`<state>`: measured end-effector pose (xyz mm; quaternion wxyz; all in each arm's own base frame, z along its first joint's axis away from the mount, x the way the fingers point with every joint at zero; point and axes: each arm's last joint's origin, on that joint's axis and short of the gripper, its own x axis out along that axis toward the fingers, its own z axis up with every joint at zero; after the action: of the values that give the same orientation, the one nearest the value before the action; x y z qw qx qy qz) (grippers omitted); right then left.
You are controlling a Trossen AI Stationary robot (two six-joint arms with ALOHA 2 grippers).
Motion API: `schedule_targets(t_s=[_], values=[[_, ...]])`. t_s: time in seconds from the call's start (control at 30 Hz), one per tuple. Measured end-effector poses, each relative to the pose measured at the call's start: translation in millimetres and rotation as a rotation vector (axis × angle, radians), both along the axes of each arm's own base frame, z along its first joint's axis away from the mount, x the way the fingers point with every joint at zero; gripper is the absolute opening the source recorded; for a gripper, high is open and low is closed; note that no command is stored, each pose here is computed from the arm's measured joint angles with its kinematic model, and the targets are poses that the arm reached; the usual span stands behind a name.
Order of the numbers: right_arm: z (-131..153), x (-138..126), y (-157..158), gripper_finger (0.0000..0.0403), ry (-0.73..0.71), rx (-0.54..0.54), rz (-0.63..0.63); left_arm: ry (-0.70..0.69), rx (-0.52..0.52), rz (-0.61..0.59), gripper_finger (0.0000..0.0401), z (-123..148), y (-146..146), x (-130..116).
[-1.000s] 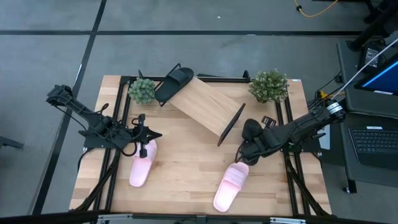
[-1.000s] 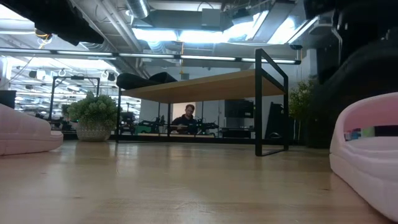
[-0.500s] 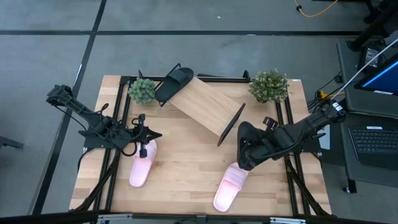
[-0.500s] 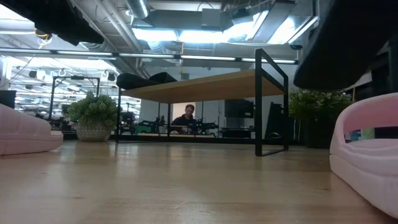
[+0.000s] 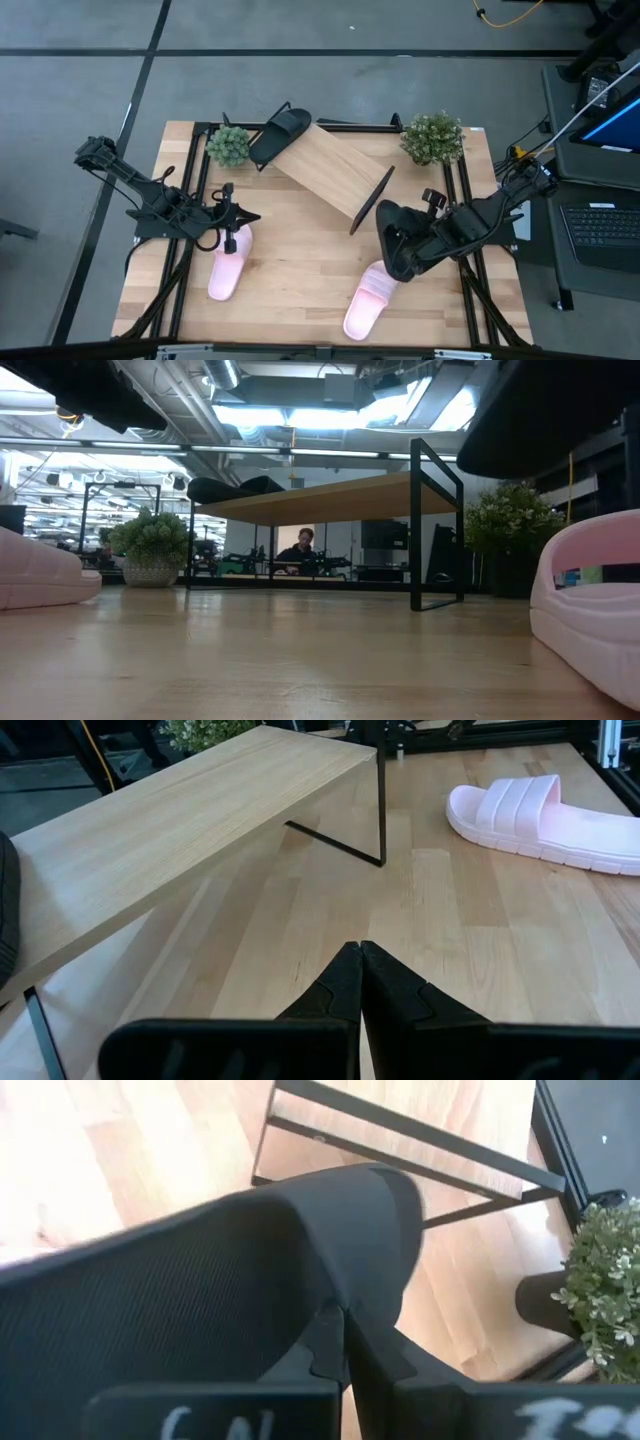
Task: Pick and place slides into the shelf
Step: Put the black slide on the shelf
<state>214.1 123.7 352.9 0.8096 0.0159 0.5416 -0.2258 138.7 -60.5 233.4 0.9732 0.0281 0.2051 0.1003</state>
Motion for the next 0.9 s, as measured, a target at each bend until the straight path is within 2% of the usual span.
schedule_targets(t_s=[0.6, 0.9], values=[[37, 0, -2, 0.0006, -0.125, -0.056, 0.104, 0.0, -0.002, 0.001, 0.0, 0, 0, 0], [53, 2, -9, 0.0006, -0.212, -0.22, 0.134, -0.001, -0.002, 0.001, 0.0, 0, 0, 0]])
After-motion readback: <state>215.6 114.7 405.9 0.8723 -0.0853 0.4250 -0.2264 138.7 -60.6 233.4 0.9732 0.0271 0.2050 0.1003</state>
